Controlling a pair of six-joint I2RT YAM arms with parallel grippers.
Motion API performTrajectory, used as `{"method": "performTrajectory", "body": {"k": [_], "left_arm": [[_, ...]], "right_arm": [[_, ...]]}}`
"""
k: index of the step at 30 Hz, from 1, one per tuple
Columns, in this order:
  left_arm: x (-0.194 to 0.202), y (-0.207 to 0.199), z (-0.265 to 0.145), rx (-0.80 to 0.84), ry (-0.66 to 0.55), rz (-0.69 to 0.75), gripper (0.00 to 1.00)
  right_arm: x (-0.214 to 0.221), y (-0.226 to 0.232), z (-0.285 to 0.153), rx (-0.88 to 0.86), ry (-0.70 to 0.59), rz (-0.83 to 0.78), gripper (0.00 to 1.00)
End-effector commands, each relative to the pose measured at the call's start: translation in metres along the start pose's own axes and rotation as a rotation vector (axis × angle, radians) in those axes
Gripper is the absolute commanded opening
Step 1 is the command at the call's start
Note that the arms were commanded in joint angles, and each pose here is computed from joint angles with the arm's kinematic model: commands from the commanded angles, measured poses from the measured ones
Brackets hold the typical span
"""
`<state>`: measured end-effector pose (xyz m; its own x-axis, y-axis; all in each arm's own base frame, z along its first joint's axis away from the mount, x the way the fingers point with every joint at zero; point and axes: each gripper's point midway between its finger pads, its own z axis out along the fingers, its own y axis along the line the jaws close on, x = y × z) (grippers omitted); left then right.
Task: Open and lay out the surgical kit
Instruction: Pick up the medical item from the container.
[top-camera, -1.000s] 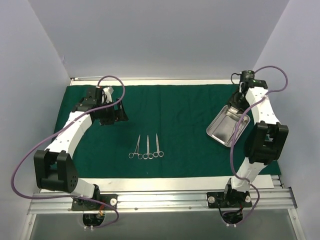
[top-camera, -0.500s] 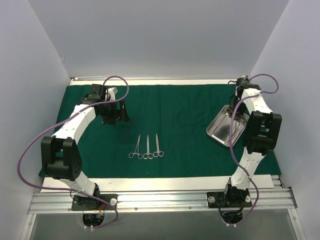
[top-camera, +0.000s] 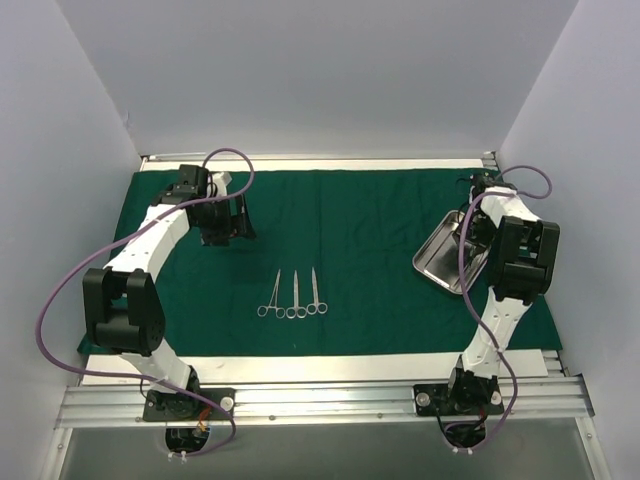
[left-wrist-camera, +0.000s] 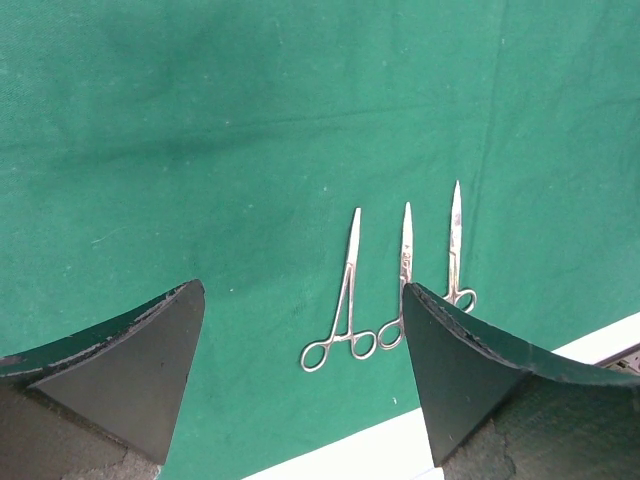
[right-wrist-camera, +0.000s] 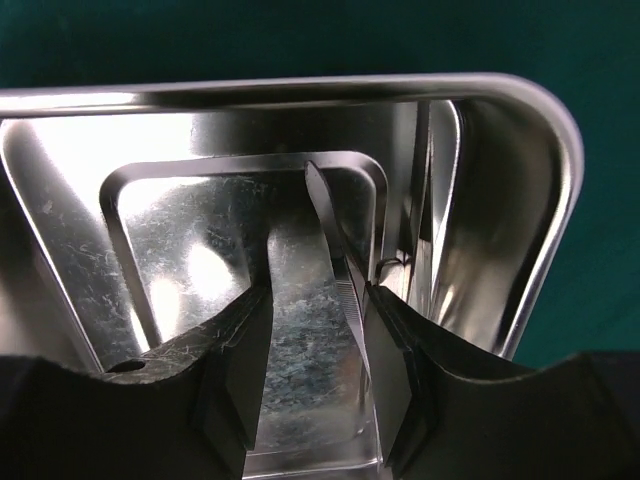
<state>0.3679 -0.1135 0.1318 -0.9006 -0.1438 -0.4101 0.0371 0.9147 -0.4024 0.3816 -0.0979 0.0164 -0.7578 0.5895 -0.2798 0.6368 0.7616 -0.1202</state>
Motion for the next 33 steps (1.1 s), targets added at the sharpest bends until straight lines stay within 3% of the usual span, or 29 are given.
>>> {"method": "performTrajectory", "body": {"k": [1,12,18,22,28,31,33], "left_arm": [[-0.010,-0.002,-0.005,0.022,-0.020,0.013,0.89],[-0.009,0.001,-0.002,0.022,-0.004,-0.002,0.89],[-0.008,0.003,0.000,0.027,0.001,-0.009,0.89],[-0.006,0.003,0.004,0.030,0.009,-0.013,0.88],[-0.008,0.003,0.004,0.040,0.010,-0.018,0.88],[-0.008,0.003,0.002,0.039,0.011,-0.020,0.88],[-0.009,0.003,0.000,0.032,0.006,-0.019,0.88]], "right_arm": [[0.007,-0.016,0.012,0.061,0.018,-0.014,0.42],[0.012,-0.018,0.017,0.042,0.022,-0.008,0.42],[-0.015,-0.016,-0.015,0.001,-0.068,-0.005,0.40],[-0.016,-0.026,-0.024,0.018,-0.054,0.005,0.38],[-0.009,-0.031,-0.005,-0.002,-0.006,0.045,0.37],[-0.001,-0.026,0.009,-0.016,0.033,0.048,0.28],[0.001,-0.023,0.013,-0.023,0.041,0.058,0.17]]}}
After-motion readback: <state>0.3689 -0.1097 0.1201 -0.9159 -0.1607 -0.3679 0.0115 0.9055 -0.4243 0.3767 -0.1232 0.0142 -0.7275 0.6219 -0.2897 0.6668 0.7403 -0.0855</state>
